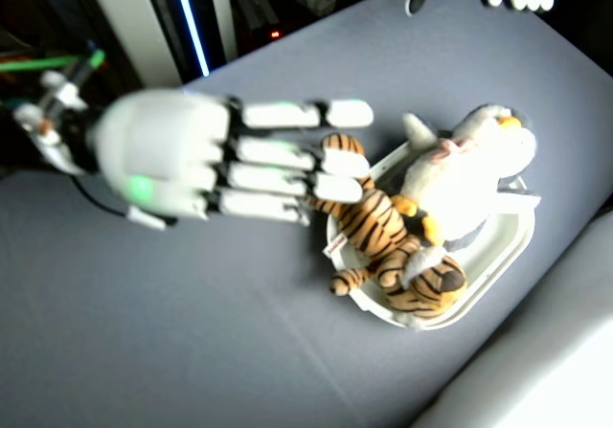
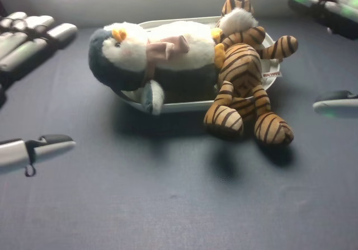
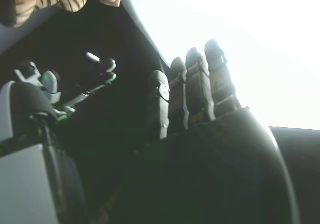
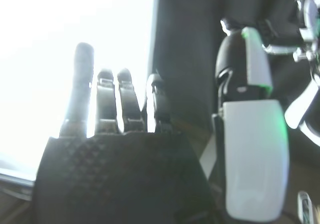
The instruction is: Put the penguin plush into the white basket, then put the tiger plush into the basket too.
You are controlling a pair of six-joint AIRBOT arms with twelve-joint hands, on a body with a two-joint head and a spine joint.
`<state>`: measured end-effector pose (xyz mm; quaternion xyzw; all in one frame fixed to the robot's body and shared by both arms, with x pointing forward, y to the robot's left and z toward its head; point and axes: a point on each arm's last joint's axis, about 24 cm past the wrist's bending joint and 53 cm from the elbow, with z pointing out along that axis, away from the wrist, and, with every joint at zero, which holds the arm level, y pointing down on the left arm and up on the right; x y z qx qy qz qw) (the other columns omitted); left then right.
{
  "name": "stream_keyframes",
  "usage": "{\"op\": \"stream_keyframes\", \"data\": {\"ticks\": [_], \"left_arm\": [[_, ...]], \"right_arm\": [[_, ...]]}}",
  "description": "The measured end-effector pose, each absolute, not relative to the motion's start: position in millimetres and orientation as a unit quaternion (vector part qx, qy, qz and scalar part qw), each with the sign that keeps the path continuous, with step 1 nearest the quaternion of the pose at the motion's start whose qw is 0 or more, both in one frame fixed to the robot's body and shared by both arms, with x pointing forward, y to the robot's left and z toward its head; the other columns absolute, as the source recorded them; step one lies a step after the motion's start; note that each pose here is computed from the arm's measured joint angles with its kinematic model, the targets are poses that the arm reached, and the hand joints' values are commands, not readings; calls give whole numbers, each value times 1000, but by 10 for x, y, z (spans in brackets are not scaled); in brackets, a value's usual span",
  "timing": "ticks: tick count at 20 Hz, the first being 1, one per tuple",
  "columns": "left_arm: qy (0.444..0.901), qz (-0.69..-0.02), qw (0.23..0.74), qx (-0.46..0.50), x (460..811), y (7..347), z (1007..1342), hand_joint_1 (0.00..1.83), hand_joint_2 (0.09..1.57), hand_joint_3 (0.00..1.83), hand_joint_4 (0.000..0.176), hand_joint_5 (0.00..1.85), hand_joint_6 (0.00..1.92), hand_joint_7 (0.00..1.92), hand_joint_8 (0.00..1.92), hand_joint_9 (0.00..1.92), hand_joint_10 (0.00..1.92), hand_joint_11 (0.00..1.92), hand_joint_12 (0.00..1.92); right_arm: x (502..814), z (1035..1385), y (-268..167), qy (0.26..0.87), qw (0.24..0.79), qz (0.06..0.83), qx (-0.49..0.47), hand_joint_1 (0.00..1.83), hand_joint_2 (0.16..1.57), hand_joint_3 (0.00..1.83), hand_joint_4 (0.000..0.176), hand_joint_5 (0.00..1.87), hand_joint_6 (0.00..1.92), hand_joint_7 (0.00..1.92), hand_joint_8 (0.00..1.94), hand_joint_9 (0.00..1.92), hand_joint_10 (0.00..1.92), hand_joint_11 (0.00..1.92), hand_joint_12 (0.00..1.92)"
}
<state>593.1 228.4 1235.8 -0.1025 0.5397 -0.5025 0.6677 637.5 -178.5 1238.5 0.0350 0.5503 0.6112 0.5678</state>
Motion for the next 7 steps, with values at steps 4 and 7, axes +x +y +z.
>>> {"op": "stream_keyframes", "data": {"ticks": [4,7], "left_arm": [[532,-508,668,-109,5820,2306,12350,783,930,0,122,0,0,34,3,45,6,9,218],[521,-525,665,-104,5782,2265,12399,681,905,3,122,198,111,165,0,217,8,0,847]], "right_arm": [[6173,12284,-2030,539,562,623,71,719,1082,16,176,0,0,0,0,0,0,0,0],[6011,12292,-2096,521,562,637,78,641,1199,12,107,5,0,182,9,276,14,181,217]]}}
